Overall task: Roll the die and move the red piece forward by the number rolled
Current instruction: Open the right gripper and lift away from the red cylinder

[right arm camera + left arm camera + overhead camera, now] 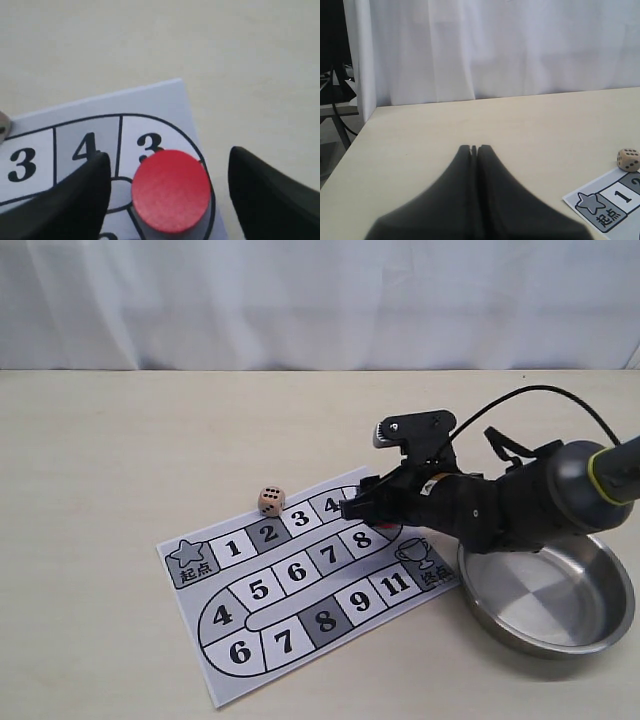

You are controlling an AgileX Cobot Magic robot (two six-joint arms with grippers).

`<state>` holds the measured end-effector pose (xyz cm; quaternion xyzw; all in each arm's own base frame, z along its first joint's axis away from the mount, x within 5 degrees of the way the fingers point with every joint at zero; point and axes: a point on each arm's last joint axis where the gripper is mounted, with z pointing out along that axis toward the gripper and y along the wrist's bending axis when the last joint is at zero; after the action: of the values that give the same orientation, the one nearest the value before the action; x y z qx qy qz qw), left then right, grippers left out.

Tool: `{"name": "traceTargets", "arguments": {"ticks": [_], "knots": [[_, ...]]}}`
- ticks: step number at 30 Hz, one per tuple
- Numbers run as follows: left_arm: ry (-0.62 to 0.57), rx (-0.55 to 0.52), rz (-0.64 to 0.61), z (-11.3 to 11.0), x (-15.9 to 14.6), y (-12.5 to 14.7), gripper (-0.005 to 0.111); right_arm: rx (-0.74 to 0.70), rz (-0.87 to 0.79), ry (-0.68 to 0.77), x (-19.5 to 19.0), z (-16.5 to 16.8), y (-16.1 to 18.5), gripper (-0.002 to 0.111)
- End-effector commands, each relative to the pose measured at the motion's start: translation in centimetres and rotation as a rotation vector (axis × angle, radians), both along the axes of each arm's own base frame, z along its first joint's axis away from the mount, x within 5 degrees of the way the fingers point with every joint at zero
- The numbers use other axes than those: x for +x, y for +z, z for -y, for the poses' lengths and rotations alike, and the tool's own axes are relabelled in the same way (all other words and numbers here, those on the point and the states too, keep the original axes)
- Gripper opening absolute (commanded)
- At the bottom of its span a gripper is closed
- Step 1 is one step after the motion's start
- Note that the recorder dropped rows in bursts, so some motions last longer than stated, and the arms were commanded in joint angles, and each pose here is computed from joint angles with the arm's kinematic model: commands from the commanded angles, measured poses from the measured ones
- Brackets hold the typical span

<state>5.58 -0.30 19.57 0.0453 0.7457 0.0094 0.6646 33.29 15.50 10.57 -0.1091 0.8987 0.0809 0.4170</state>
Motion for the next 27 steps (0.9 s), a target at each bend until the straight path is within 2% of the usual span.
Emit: {"name": "traceTargets", "arguments": {"ticks": [1,10,15,17,20,23,24,27], "knots": [[-0.002,-0.007,0.007,0.0,0.0,0.0,0.0,0.036,0.08,-0.004,0.1,0.0,2.6,0.064],[-0.002,-0.007,0.007,0.0,0.0,0.0,0.0,0.096,0.173,-0.002,-0.5,0.2,7.5,0.063],[-0.002,-0.007,0.007,0.0,0.0,0.0,0.0,0.147,0.152,-0.046,-1.0,0.8,9.3,0.059],[-0.002,-0.007,0.007,0.0,0.0,0.0,0.0,0.145,0.076,-0.043,-0.6,1.3,9.6,0.059],[-0.002,-0.007,0.007,0.0,0.0,0.0,0.0,0.143,-0.137,-0.025,0.1,2.5,10.3,0.059],[-0.002,-0.007,0.007,0.0,0.0,0.0,0.0,0.138,-0.288,-0.019,0.6,4.4,11.4,0.053],[-0.002,-0.007,0.007,0.0,0.0,0.0,0.0,0.126,-0.324,-0.016,0.7,5.0,11.6,0.051],[-0.002,-0.007,0.007,0.0,0.0,0.0,0.0,0.101,-0.386,-0.025,0.9,6.7,12.1,0.031]]}}
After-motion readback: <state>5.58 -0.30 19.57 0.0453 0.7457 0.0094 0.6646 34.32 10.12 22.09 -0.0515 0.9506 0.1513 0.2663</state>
